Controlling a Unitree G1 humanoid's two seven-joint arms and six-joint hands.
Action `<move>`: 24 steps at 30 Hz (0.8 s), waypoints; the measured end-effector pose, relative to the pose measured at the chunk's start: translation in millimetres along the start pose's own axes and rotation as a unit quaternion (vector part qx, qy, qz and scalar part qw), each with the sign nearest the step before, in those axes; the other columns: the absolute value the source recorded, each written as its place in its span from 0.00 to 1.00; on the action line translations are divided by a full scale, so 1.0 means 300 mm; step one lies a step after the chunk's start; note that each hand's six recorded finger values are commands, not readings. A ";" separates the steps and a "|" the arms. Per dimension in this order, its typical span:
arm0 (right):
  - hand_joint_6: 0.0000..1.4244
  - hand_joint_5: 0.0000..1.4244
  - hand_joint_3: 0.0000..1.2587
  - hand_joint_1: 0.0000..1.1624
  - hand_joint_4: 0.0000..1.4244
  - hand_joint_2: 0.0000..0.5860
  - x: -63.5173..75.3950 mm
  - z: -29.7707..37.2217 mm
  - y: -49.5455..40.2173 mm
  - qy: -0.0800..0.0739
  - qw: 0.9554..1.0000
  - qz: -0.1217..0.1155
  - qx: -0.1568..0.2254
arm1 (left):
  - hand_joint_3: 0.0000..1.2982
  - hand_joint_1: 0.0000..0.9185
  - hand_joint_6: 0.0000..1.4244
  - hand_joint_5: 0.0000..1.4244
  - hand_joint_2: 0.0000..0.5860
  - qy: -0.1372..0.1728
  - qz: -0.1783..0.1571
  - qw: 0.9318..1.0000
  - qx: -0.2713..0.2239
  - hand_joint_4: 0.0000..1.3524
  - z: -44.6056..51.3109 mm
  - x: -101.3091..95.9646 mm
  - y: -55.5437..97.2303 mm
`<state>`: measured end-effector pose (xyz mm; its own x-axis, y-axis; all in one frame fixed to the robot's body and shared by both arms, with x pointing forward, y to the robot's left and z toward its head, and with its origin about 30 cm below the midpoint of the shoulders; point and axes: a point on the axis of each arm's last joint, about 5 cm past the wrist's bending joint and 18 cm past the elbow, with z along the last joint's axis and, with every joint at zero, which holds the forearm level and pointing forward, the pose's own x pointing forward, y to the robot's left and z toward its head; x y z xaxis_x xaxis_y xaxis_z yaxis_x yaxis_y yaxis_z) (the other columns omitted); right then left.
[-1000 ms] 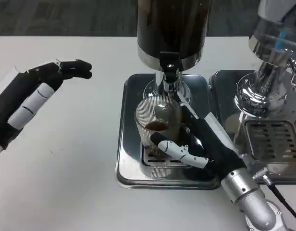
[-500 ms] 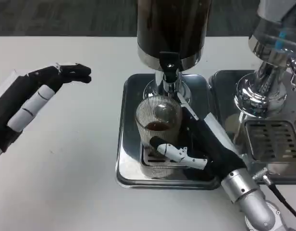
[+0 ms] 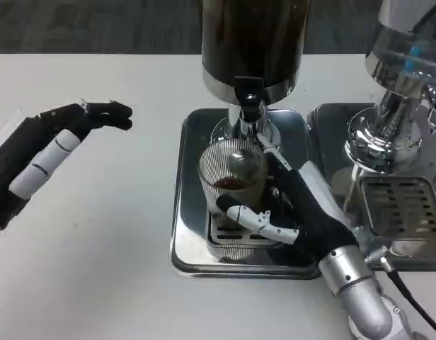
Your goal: Grasp the cup under the faucet to collect the drink, then remove the cup.
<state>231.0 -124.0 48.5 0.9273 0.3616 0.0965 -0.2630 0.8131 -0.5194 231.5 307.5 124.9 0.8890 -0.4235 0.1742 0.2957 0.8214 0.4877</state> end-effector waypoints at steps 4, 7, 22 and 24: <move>0.31 0.21 0.12 0.46 0.17 0.38 0.003 0.004 0.004 0.001 1.000 -0.001 -0.006 | 0.31 0.00 0.12 0.18 0.37 0.001 0.001 1.000 0.001 0.28 0.001 -0.002 0.003; 0.32 0.23 0.15 0.47 0.20 0.38 0.005 0.007 0.009 0.002 1.000 -0.005 -0.015 | 0.31 0.00 0.12 0.18 0.37 0.001 0.004 1.000 0.002 0.28 0.001 -0.003 0.004; 0.55 0.42 0.30 0.50 0.37 0.40 -0.003 0.009 0.039 0.001 0.997 -0.064 -0.034 | 0.31 0.00 0.12 0.19 0.38 0.005 0.007 1.000 0.004 0.28 -0.001 -0.014 0.002; 0.58 0.44 0.32 0.50 0.38 0.40 -0.010 0.006 0.045 0.003 0.997 -0.072 -0.032 | 0.30 0.00 0.12 0.19 0.38 0.005 0.008 1.000 0.004 0.28 0.000 -0.014 0.002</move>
<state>224.3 -113.3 42.7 0.9557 0.2406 0.1694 -0.1094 0.8251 -0.5543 228.1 309.7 124.4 0.8967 -0.4070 0.1738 0.2791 0.8248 0.4917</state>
